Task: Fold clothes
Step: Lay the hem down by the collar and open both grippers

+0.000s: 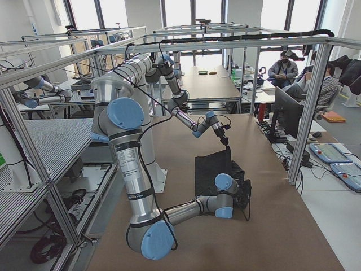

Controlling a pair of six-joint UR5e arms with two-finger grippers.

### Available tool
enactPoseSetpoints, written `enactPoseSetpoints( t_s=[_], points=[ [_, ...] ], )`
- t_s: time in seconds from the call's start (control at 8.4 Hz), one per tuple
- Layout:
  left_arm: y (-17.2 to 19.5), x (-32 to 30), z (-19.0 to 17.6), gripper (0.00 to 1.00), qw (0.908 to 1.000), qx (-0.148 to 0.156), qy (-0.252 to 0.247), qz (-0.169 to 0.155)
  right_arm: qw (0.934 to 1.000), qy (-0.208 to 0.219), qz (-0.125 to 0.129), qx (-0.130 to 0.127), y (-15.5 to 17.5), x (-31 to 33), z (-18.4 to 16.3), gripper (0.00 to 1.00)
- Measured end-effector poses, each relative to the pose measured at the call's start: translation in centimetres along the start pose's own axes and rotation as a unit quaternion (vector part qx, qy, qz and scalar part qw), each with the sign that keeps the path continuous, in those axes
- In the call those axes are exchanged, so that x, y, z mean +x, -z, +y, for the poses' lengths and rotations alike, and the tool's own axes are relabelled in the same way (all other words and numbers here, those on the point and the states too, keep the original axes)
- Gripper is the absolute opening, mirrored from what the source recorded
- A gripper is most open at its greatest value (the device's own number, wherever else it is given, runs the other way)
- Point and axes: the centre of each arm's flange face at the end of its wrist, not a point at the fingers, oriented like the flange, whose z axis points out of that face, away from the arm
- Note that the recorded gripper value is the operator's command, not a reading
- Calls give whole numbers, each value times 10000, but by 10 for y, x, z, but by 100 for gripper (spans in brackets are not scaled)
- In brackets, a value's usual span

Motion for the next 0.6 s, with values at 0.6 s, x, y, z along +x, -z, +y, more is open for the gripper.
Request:
enactPoseSetpoints(
  t_s=[0.6],
  points=[
    [-1,-17,-24,0,9996,128,-66,-226,9994,3,253,216,-5,26,-12,0]
  ],
)
